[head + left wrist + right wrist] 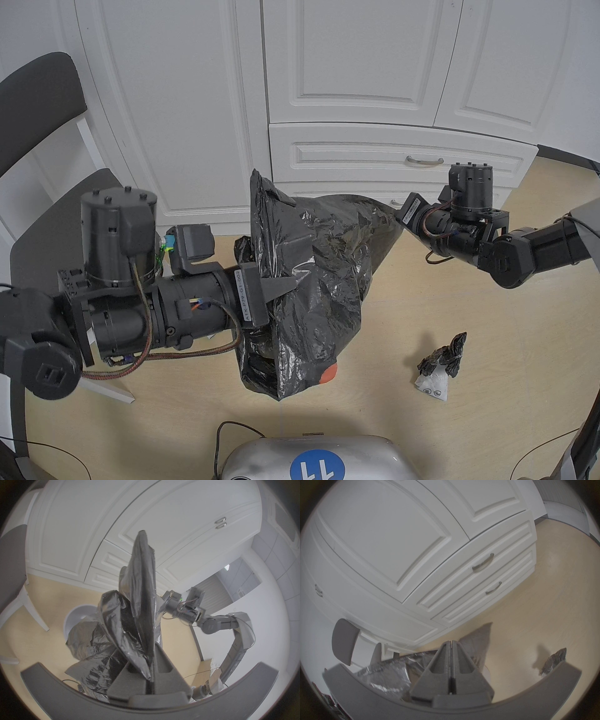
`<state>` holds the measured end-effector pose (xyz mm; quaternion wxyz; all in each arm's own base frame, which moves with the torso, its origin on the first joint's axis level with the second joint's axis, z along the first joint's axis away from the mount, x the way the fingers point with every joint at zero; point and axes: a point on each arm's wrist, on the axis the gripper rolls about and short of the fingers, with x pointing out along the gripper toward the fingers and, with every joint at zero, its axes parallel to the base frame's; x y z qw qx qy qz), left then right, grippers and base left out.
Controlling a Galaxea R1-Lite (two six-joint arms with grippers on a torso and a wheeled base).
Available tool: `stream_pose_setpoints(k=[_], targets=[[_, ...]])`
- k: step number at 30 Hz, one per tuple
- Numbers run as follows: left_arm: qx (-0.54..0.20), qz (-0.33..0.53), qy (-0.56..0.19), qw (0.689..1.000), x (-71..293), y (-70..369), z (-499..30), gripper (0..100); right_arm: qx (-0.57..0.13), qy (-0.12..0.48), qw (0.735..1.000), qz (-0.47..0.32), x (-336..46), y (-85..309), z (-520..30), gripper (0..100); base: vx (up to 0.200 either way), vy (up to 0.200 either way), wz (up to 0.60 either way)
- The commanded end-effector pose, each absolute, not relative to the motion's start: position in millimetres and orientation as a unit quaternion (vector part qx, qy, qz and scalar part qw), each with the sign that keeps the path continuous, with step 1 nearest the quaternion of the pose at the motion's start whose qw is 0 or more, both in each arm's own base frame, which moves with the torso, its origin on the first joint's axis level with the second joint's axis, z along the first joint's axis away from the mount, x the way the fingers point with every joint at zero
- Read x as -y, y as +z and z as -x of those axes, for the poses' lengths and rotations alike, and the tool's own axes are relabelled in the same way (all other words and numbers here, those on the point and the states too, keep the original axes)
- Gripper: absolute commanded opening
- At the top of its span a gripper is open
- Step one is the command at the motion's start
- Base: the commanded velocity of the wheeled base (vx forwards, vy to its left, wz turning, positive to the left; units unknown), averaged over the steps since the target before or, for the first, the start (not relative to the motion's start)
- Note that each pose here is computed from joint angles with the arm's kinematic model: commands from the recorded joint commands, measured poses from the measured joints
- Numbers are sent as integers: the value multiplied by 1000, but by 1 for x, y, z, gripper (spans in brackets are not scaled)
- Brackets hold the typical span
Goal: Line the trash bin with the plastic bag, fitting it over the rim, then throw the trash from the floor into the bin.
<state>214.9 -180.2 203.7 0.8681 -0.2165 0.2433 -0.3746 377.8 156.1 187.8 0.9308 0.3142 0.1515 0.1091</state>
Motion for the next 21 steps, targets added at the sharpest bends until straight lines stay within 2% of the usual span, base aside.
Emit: stream_pose_setpoints(k=[1,7,12,17,21], targets=[[-261,234,-376,858,168,167,-216,0,-190,127,921,-315,-190,144,-386,0,0,0,0],[-243,252,-371,860,158,144,-224,0,-224,146,914,-304,-220,110,-382,0,0,0,0],[-261,250,-375,854,155,133,-222,0,-227,154,912,-306,-231,107,-378,0,0,0,0],[-270,250,-371,853,154,128,-222,0,-189,142,917,-322,-205,141,-381,0,0,0,0],[-276,250,-364,854,155,123,-229,0,-147,130,920,-338,-166,194,-369,0,0,0,0]])
